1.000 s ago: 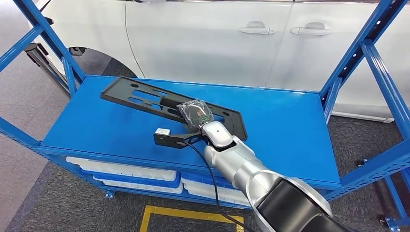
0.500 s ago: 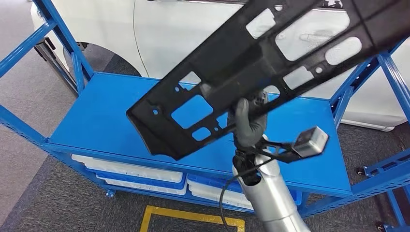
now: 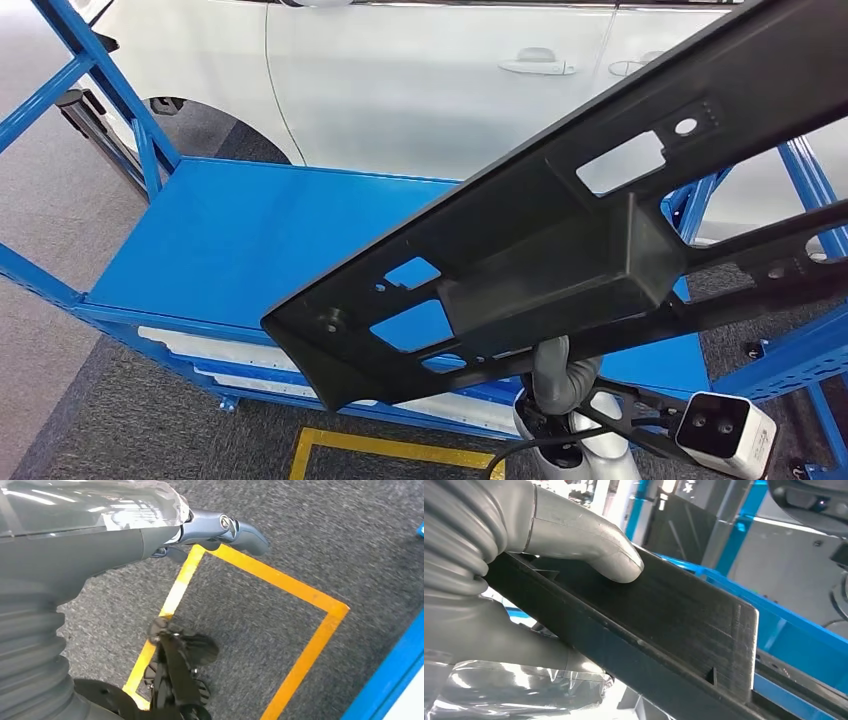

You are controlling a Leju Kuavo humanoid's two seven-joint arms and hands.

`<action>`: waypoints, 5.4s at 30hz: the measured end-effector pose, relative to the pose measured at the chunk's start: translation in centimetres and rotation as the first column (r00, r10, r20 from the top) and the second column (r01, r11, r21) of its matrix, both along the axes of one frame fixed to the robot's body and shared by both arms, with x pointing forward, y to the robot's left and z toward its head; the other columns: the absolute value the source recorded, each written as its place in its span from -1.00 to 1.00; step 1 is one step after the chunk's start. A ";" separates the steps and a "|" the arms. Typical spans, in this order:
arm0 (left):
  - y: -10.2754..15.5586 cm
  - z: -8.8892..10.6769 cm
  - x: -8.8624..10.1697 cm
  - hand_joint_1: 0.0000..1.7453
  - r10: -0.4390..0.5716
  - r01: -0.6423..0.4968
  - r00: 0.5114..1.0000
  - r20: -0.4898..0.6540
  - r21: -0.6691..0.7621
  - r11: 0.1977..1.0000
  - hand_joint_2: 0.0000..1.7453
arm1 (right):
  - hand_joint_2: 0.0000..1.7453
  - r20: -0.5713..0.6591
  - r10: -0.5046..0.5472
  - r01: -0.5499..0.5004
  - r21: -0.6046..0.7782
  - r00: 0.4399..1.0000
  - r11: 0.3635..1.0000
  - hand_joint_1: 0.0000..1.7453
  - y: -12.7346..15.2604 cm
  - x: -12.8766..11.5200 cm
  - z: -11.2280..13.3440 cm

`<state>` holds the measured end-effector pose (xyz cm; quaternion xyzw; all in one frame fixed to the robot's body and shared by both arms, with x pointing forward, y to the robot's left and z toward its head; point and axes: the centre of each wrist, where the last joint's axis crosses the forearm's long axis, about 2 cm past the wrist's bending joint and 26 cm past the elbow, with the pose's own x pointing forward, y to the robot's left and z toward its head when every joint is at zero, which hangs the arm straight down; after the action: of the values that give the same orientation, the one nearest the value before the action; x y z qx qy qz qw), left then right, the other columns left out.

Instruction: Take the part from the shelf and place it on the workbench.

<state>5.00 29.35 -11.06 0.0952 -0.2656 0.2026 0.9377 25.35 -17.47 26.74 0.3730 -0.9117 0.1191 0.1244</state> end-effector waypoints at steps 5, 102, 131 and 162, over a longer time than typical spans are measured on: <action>0.0 0.0 0.1 -1.00 -0.006 0.006 1.000 -0.012 -0.001 1.000 1.00 | 1.00 0.026 -0.028 0.029 -0.034 0.999 0.999 1.00 -0.3 -0.6 0.1; 2.3 0.2 0.9 -1.00 -0.029 0.044 0.989 -0.144 0.103 0.994 1.00 | 1.00 0.072 -0.214 0.221 -0.118 0.974 0.968 1.00 -3.7 -0.2 0.0; 5.2 0.4 0.4 -1.00 -0.037 0.059 0.988 -0.147 0.146 0.988 1.00 | 1.00 0.109 -0.203 0.218 -0.143 0.973 0.965 1.00 -3.3 -2.0 0.0; 5.3 0.3 -0.2 -1.00 -0.085 0.114 0.978 -0.190 0.144 0.983 1.00 | 1.00 0.136 -0.131 0.154 -0.176 0.982 0.972 1.00 -2.1 -2.8 0.0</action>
<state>4.85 34.63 -10.77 0.1720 -0.1976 0.1246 0.9570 22.53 -19.62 26.75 0.2854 -0.9269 0.2173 0.1104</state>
